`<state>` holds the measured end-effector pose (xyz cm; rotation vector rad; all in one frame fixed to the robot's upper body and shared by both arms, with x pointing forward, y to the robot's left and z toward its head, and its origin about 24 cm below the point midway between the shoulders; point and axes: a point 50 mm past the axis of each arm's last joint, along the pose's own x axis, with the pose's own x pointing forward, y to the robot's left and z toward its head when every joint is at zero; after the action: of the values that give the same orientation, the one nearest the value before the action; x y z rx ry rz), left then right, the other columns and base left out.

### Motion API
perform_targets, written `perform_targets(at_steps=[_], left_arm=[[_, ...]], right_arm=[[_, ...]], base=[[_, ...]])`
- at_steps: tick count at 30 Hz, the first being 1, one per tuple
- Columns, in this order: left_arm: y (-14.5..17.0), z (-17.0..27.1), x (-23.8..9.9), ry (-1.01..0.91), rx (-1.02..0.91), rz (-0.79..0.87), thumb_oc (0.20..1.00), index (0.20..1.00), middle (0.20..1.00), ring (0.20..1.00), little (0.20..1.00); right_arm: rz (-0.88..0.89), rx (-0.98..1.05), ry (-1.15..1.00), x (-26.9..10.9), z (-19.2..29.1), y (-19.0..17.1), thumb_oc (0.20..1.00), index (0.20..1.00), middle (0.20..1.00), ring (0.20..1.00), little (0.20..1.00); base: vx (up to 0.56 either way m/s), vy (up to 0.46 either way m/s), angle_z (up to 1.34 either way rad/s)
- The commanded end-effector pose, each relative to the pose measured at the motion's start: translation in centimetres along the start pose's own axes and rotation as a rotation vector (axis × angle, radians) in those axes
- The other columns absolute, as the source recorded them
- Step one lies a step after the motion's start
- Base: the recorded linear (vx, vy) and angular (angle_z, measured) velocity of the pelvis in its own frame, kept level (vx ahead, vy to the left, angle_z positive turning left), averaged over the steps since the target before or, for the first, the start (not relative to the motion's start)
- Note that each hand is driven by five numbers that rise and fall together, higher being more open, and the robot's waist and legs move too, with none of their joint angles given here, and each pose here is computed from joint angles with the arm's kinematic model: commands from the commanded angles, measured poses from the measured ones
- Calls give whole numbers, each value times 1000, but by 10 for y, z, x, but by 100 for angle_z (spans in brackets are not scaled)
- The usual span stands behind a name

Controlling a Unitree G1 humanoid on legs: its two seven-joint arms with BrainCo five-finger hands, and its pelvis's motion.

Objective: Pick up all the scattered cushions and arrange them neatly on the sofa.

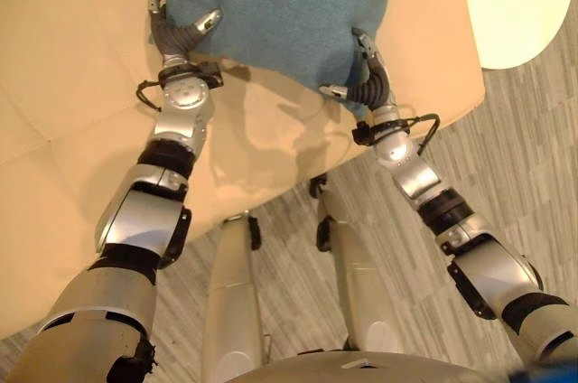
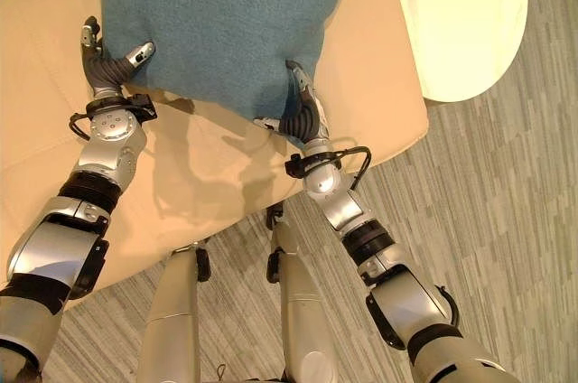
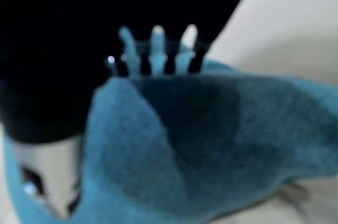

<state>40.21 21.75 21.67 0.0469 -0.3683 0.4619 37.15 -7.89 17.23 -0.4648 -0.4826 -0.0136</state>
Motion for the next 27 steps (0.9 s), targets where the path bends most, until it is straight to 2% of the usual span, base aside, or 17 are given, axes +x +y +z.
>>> perform_targets(at_steps=[1, 2, 3, 4, 5, 6, 18, 23, 27], left_arm=[[-25, 34, -2, -131, -102, -67, 1000, 1000, 1000, 1000, 1000], [-27, 37, -3, -142, -115, -74, 1000, 1000, 1000, 1000, 1000], [-28, 41, -4, -154, -134, -81, 1000, 1000, 1000, 1000, 1000], [-29, 42, -5, -164, -146, -89, 890, 890, 890, 890, 890], [-29, 44, -6, -173, -157, -97, 620, 620, 620, 620, 620], [-28, 43, -7, -174, -175, -96, 200, 200, 200, 200, 200], [2, 6, -25, -102, -268, -59, 200, 200, 200, 200, 200], [5, -29, -59, -19, -325, -83, 200, 200, 200, 200, 200], [3, -41, -79, 10, -329, -121, 200, 200, 200, 200, 200]], right_arm=[[8, -23, -51, 15, 20, 5, 1000, 1000, 1000, 1000, 1000], [17, -28, -42, 16, 20, 7, 931, 931, 931, 931, 931], [26, -25, -39, 17, 21, 10, 592, 592, 592, 592, 592], [36, -30, -45, 18, 23, 11, 200, 200, 200, 200, 200], [49, -28, -51, 18, 24, 12, 200, 200, 200, 200, 200], [53, -23, -60, 18, 27, 12, 200, 200, 200, 200, 200], [-35, 58, -66, 9, 17, -19, 200, 200, 200, 200, 200], [-31, 81, -23, -12, -3, -27, 200, 200, 200, 200, 200], [-16, 105, 18, -29, -17, -27, 200, 200, 200, 200, 200]], base=[[0, 0, 0], [0, 0, 0], [0, 0, 0], [0, 0, 0], [3, 7, 4], [4, 9, 5], [-11, -5, 1], [60, -31, 5], [49, -51, 12]])
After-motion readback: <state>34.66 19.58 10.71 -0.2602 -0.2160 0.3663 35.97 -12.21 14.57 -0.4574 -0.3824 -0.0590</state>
